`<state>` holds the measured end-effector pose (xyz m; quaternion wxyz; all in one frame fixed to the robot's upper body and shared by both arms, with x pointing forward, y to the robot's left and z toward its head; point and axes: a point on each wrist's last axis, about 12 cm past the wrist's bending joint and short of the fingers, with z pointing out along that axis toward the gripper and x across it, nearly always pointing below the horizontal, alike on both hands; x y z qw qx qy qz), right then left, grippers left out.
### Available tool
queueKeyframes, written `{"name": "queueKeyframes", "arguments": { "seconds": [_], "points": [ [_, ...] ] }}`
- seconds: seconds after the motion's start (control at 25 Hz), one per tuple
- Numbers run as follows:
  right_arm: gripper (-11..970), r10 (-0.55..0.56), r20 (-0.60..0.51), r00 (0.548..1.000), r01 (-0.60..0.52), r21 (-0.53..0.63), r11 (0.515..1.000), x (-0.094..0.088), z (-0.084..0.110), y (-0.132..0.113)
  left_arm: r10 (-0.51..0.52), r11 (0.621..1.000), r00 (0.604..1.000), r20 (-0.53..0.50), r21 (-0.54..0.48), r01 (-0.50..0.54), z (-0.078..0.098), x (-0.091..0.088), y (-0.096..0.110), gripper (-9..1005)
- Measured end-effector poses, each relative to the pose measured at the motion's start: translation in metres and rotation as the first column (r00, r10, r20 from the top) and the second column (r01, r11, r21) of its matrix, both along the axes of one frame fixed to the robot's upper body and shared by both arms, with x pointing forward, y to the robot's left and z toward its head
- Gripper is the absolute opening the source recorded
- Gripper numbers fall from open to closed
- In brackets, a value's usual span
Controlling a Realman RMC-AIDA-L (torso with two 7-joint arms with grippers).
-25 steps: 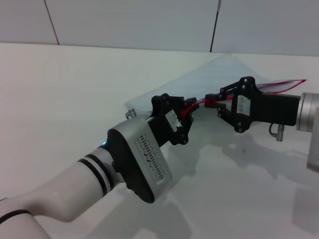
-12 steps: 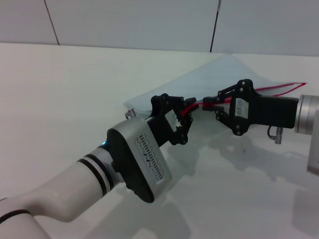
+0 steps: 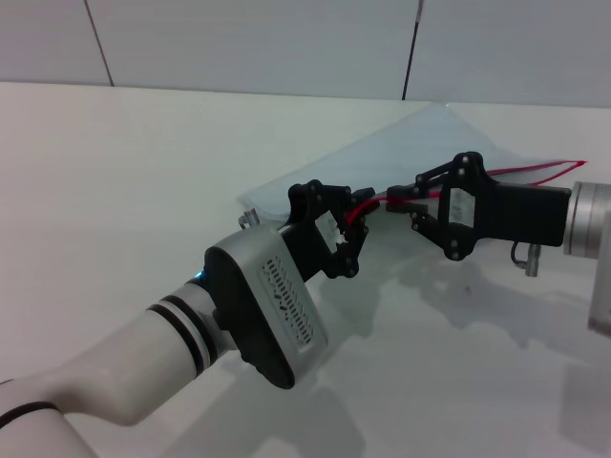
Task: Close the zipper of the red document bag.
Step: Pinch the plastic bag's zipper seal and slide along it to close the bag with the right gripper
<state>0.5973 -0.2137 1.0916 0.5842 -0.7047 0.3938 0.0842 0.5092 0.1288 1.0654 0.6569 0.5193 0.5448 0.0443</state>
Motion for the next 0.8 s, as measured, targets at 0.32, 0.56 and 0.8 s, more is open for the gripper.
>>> {"name": "queueKeyframes", "arguments": {
  "seconds": [0.32, 0.56, 0.8],
  "points": [
    [88, 0.004, -0.003, 1.000, -0.004, 0.004, 1.000, -0.0002, 0.0000, 0.0020, 0.000, 1.000, 1.000, 0.000, 0.001, 0.000, -0.0002, 0.0001, 0.0001, 48],
    [88, 0.009, -0.004, 1.000, -0.009, 0.001, 1.000, -0.0003, -0.0002, 0.0030, 0.001, 1.000, 1.000, 0.000, 0.001, -0.001, -0.0001, 0.0003, 0.0003, 47],
    [81, 0.009, -0.005, 1.000, -0.009, 0.000, 1.000, -0.0006, -0.0005, 0.0028, 0.002, 1.000, 1.000, 0.001, 0.000, -0.002, 0.0002, 0.0005, 0.0004, 48]
  ]
}}
